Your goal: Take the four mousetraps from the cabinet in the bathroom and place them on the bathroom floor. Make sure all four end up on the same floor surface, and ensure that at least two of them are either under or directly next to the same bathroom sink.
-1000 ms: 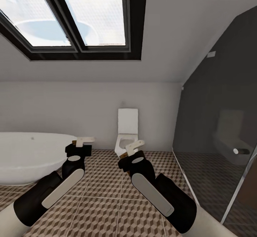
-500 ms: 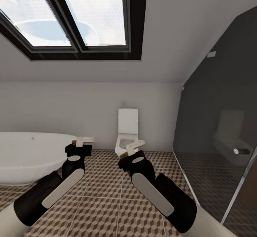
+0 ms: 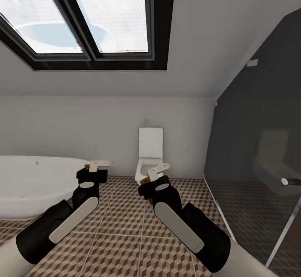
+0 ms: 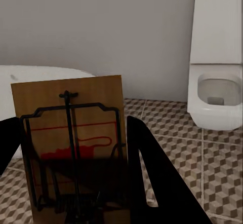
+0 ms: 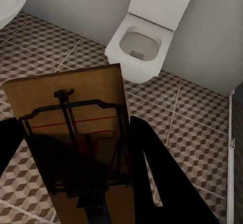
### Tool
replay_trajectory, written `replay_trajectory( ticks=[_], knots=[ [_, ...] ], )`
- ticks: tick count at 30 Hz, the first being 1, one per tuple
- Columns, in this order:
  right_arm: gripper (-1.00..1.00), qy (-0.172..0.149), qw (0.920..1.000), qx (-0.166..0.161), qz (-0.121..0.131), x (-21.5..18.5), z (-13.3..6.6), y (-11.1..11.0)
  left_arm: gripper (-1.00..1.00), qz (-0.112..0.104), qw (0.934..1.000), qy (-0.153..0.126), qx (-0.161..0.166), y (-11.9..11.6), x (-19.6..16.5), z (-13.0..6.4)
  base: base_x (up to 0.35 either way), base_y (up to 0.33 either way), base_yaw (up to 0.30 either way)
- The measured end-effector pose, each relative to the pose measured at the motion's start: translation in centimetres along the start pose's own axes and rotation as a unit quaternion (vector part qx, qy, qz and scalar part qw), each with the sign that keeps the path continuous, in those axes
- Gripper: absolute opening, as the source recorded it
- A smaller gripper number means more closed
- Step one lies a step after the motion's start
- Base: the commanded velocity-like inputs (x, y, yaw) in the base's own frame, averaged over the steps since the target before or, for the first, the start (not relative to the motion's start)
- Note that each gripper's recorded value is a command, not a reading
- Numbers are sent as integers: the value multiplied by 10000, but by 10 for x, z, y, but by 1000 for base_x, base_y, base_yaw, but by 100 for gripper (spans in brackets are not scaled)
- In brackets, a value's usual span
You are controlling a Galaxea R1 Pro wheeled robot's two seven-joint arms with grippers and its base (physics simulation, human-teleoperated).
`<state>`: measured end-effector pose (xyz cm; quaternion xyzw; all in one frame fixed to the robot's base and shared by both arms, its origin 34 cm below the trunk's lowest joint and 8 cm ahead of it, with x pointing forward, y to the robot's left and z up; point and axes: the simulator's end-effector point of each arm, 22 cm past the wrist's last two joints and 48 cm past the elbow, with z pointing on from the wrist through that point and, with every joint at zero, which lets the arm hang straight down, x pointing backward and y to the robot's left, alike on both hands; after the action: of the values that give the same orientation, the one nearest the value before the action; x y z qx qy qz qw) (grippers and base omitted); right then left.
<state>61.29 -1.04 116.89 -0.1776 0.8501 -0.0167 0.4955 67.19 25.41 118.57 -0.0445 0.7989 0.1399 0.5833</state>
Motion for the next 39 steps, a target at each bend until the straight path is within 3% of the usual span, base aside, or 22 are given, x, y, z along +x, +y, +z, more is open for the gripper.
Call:
replay_trajectory(
  ticks=[26,39],
  knots=[
    [-100,12,10000,38,6,2,2,-4,-100,-84,9997,205,115,-4,8,1,2,1,0],
    [-100,20,10000,43,4,4,5,-5,-100,-258,9976,543,349,-16,25,2,0,0,0]
  ],
)
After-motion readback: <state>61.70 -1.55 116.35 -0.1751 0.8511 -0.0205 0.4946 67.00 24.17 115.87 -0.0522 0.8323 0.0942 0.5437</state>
